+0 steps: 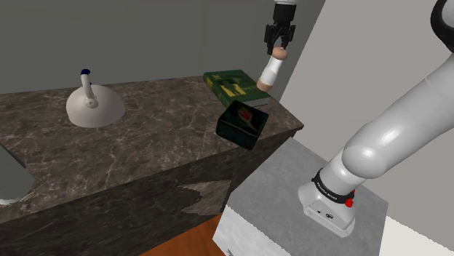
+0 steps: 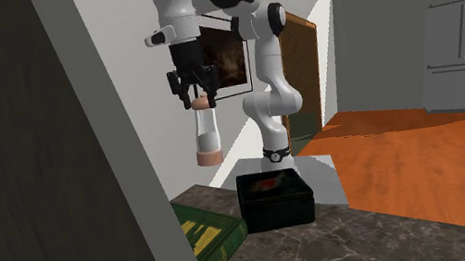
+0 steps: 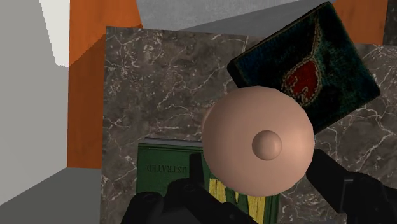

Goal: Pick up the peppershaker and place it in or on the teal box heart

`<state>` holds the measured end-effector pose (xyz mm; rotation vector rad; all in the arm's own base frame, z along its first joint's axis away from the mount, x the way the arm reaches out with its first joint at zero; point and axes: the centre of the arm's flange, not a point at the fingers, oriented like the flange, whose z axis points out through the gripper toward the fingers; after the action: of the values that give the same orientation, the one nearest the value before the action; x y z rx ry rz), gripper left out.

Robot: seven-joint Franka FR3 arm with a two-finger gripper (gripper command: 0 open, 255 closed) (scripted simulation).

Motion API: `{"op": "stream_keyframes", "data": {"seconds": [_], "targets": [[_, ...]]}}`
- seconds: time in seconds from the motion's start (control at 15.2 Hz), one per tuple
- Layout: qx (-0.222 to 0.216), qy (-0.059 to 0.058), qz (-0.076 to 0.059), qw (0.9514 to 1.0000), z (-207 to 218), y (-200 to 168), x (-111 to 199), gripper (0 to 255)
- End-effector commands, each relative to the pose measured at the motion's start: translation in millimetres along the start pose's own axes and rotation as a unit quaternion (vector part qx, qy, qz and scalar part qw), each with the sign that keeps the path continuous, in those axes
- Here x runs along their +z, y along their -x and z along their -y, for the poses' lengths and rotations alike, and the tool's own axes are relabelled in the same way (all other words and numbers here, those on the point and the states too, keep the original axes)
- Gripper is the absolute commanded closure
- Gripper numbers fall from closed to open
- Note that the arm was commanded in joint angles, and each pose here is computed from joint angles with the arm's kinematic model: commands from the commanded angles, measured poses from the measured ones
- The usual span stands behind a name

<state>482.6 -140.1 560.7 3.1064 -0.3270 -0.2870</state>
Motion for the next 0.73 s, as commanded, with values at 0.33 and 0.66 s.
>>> {"op": "stream_keyframes", "data": {"seconds": [0.33,0.66], "targets": [[0.0,0.0,0.0,1.0,66.9,31.8,-33.2,255],[0.0,0.0,0.0,1.0,122.5,57.7,-57.7,255]]}}
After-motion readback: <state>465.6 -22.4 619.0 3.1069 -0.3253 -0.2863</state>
